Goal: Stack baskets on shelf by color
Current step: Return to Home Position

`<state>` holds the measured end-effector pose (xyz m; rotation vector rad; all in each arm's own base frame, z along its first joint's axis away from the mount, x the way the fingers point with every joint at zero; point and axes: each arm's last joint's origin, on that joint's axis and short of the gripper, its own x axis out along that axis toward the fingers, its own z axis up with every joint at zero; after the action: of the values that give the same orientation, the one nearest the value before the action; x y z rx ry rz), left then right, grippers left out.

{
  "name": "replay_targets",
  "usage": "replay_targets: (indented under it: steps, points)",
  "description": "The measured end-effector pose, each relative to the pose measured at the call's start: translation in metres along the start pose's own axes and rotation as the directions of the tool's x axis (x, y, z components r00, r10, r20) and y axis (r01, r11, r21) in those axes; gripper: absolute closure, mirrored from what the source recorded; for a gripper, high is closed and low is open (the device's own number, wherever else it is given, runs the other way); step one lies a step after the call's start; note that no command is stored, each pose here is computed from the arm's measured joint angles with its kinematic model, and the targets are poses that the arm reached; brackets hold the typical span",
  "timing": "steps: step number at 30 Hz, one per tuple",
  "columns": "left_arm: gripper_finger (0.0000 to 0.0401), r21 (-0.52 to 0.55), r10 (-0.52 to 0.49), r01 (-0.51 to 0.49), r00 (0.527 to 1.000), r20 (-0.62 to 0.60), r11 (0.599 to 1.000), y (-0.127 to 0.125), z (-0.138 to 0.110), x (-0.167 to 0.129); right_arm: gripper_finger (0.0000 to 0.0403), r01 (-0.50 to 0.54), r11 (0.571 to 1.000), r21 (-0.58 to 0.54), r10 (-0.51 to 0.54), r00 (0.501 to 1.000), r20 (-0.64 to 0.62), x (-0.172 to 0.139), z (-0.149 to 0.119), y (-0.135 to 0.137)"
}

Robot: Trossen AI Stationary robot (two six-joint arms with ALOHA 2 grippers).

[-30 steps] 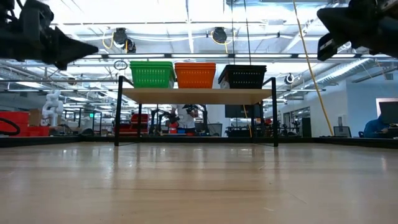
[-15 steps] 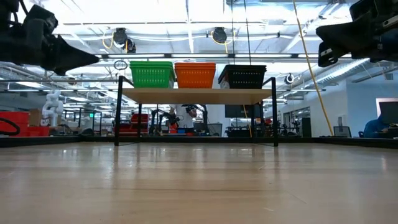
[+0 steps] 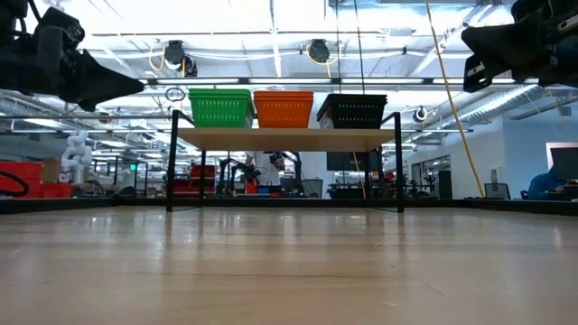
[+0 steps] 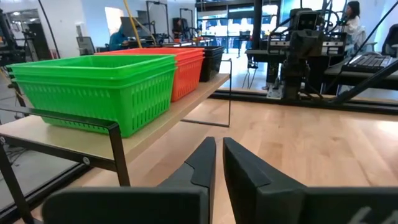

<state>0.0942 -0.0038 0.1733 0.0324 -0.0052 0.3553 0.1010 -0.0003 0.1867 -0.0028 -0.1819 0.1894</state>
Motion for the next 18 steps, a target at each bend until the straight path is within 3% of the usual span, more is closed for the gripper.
replay_targets:
  steps: [6,8,12,18]
  points:
    - [0.0366,-0.008,0.000,0.000,1.000,0.000,1.000,0.0000,0.0000,0.0000,0.0403,0.000,1.000,0.026,0.000,1.000,0.000,0.0000,0.0000,0.0000]
    - [0.0366,-0.010,0.000,0.000,1.000,0.000,1.000,0.0000,-0.0001,0.0000,0.0403,0.004,0.993,-0.119,-0.004,1.000,0.000,0.0000,0.0000,-0.0001]
    - [0.0366,-0.008,0.000,0.000,1.000,0.000,1.000,0.0000,-0.0001,0.0000,0.0403,0.001,0.936,-0.352,-0.002,1.000,-0.001,0.0000,-0.0002,-0.0001]
    - [0.0366,0.011,0.000,0.000,1.000,0.000,1.000,0.0000,-0.0001,0.0000,0.0403,0.001,0.915,-0.404,-0.002,1.000,-0.001,0.0000,-0.0002,-0.0001]
